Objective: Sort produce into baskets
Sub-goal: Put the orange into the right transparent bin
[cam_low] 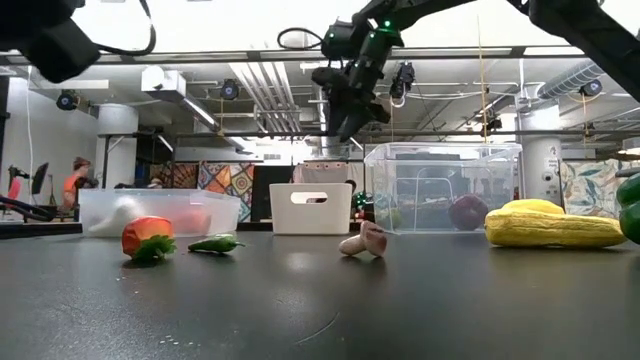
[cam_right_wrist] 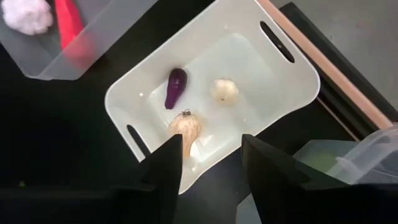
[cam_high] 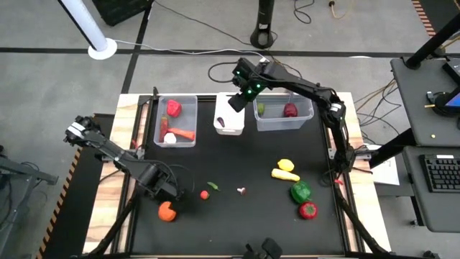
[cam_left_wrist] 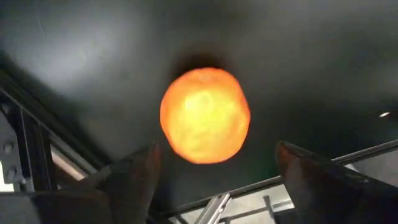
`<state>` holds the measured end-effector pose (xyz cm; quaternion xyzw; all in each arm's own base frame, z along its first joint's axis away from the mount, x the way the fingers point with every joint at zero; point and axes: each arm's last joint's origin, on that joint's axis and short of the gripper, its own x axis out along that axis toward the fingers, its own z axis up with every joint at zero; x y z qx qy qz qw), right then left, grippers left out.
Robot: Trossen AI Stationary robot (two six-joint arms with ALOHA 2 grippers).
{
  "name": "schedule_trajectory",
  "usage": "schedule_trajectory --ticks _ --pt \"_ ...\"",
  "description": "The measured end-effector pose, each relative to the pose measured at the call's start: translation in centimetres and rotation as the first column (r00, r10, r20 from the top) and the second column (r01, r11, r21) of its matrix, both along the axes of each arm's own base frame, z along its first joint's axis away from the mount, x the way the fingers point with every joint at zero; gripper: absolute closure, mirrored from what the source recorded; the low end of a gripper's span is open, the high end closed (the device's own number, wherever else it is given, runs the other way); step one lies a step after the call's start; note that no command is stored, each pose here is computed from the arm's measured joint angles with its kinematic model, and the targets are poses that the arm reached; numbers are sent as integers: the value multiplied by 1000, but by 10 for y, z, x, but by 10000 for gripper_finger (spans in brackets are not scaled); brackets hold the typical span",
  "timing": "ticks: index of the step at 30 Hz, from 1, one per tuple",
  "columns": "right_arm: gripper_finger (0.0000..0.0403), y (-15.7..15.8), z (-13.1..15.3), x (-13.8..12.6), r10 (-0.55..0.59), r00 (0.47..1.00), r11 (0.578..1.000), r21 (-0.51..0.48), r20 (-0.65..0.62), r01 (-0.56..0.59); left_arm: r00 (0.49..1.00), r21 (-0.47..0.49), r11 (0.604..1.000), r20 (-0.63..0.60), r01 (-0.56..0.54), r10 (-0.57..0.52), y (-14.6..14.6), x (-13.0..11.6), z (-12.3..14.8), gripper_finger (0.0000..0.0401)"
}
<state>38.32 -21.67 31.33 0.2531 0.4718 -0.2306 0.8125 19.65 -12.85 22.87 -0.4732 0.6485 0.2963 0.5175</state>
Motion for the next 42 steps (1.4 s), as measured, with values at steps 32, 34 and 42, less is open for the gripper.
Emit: schedule_trajectory --ticks 32,34,42 --pt "218 34 100 -42 145 981 984 -123 127 -129 984 200 979 168 30 -64 -26 16 -10 132" --pt "218 45 114 -52 211 962 974 -125 172 -191 950 248 968 307 -33 -47 -20 16 13 132" --pt "218 111 166 -86 536 782 840 -293 319 -456 622 413 854 770 -317 -141 27 3 125 132"
